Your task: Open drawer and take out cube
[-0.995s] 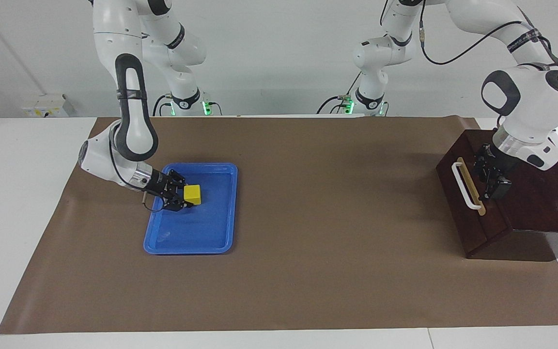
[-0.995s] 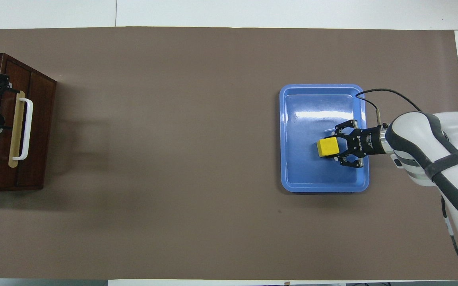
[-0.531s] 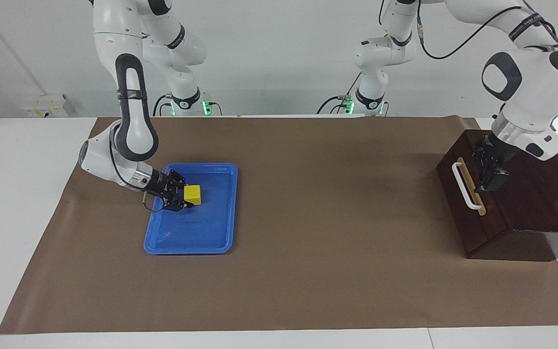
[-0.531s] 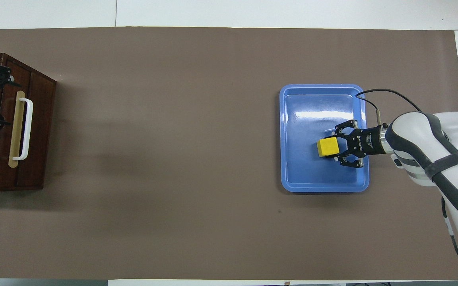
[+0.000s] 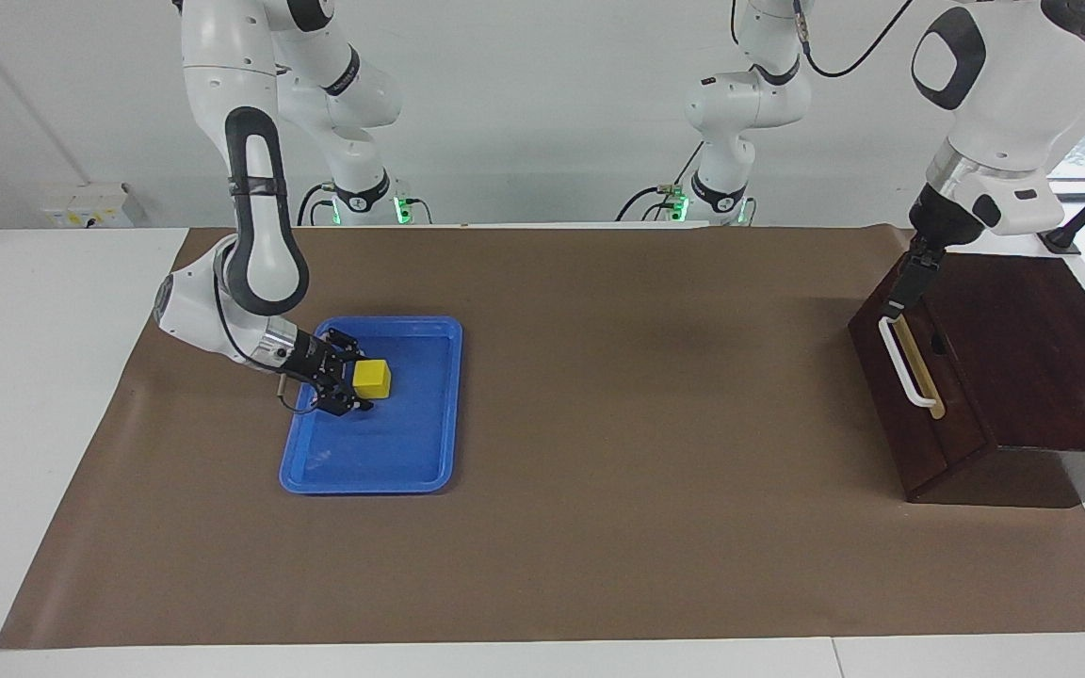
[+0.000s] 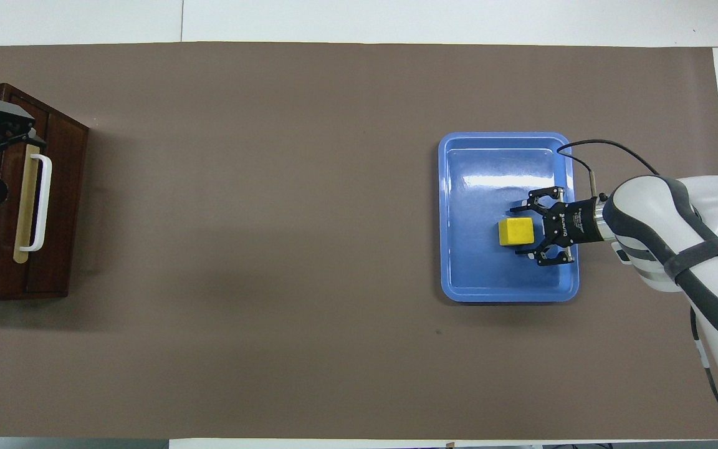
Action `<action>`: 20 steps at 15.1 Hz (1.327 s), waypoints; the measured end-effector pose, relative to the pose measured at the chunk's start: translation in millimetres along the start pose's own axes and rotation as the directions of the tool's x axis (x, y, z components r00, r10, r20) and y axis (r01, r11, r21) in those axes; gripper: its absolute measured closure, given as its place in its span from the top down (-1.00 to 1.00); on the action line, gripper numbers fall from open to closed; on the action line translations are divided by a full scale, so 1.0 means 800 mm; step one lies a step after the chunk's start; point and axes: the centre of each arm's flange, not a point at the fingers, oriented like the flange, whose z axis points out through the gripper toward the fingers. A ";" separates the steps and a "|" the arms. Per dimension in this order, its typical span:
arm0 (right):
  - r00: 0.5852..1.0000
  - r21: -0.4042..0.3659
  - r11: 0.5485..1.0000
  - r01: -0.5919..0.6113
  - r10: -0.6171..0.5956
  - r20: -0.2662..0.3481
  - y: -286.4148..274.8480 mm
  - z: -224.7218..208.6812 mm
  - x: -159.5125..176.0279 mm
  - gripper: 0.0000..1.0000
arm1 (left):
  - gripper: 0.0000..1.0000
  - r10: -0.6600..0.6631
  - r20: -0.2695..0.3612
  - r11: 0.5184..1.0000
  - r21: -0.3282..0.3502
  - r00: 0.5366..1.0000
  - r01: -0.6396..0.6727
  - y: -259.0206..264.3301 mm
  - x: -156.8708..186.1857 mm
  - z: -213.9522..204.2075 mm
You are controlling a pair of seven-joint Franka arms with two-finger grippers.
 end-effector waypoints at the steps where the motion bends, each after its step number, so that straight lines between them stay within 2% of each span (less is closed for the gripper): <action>1: 1.000 0.001 1.000 -0.002 0.002 0.000 -0.001 -0.001 -0.001 0.88 | 1.00 0.036 0.000 0.999 -0.011 0.999 -0.036 -0.004 -0.003 -0.010; 2: 1.000 0.005 1.000 -0.006 0.006 -0.001 -0.003 -0.003 -0.003 0.99 | 1.00 0.078 -0.003 0.997 -0.018 0.997 -0.078 -0.009 -0.006 -0.020; 5: 1.000 0.016 1.000 -0.024 0.024 0.012 -0.012 -0.019 -0.023 1.00 | 1.00 0.243 0.004 0.970 -0.016 0.970 -0.243 -0.020 -0.011 -0.032; 10: 0.999 0.030 1.000 -0.003 0.002 0.041 -0.015 -0.098 -0.100 1.00 | 1.00 0.531 0.039 0.847 -0.009 0.846 -0.531 -0.022 -0.016 -0.025; 11: 0.999 0.005 1.000 0.028 -0.028 0.028 -0.012 -0.119 -0.120 1.00 | 1.00 0.552 0.042 0.833 -0.010 0.832 -0.553 -0.022 -0.017 -0.024; 12: 0.995 -0.039 0.995 0.096 -0.096 -0.015 -0.010 -0.161 -0.158 1.00 | 1.00 0.576 0.042 0.817 -0.013 0.816 -0.576 -0.018 -0.022 -0.025; 14: 0.970 -0.127 0.969 0.212 -0.224 -0.094 -0.016 -0.212 -0.202 1.00 | 1.00 0.596 0.047 0.803 -0.015 0.802 -0.596 -0.008 -0.034 -0.024; 15: 0.943 -0.163 0.945 0.285 -0.306 -0.127 -0.019 -0.235 -0.223 1.00 | 1.00 0.603 0.049 0.798 -0.015 0.796 -0.603 -0.005 -0.039 -0.024; 17: 0.857 -0.235 0.863 0.447 -0.489 -0.166 -0.018 -0.267 -0.256 1.00 | 1.00 0.613 0.056 0.790 -0.015 0.788 -0.613 0.000 -0.046 -0.022; 19: 0.729 -0.312 0.742 0.593 -0.660 -0.182 -0.012 -0.286 -0.276 1.00 | 1.00 0.621 0.082 0.783 -0.011 0.780 -0.622 0.001 -0.052 -0.019; 20: 0.643 -0.361 0.657 0.662 -0.745 -0.176 -0.006 -0.294 -0.281 1.00 | 1.00 0.626 0.094 0.778 -0.010 0.774 -0.628 0.001 -0.055 -0.018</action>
